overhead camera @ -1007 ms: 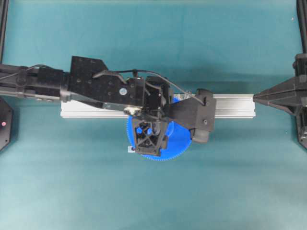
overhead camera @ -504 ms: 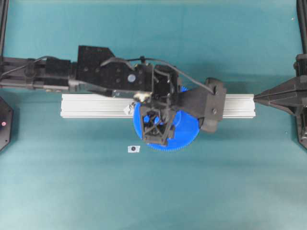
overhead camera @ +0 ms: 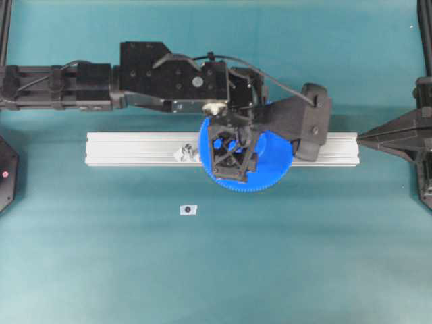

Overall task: Insert the large gear onto the shaft.
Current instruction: 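Lift the blue gear and carry it toward the right shaft, then align the gear's center hole with the right metal shaft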

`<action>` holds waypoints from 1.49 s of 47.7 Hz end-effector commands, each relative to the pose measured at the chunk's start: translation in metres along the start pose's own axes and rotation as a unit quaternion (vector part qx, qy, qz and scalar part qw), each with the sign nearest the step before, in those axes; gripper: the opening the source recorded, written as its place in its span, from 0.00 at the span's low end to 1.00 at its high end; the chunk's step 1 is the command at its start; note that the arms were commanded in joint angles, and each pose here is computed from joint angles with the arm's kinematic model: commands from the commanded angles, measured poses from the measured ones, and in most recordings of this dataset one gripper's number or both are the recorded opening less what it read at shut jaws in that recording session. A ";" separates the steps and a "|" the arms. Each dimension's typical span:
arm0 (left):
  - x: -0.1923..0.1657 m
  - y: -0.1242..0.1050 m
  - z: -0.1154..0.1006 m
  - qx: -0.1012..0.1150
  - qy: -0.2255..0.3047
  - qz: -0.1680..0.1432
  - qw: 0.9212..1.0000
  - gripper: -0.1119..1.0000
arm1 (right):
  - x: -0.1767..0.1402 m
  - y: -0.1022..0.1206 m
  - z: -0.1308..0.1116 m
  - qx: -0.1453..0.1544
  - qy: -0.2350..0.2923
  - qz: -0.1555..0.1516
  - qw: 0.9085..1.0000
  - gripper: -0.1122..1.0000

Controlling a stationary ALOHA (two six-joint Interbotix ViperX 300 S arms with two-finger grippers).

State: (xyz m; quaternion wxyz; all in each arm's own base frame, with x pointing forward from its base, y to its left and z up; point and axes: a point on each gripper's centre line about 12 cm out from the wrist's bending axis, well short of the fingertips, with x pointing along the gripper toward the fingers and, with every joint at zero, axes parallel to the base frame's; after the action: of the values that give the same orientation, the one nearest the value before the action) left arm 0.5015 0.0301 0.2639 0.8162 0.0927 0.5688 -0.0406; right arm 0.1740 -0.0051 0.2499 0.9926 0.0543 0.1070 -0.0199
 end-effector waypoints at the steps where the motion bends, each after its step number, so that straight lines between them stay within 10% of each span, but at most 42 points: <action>1: -0.026 0.009 0.011 -0.004 -0.036 0.012 0.999 0.79 | 0.001 0.000 0.004 0.004 -0.005 0.000 1.000 0.10; 71: 0.007 0.048 0.032 -0.022 -0.030 0.020 0.999 0.79 | -0.002 -0.002 0.007 0.005 -0.015 -0.006 1.000 0.10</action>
State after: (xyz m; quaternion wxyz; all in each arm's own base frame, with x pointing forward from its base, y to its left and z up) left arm 0.5422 0.0683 0.2371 0.8101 0.0829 0.5799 -0.0232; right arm 0.1716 -0.0071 0.2530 0.9934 0.0548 0.0975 -0.0255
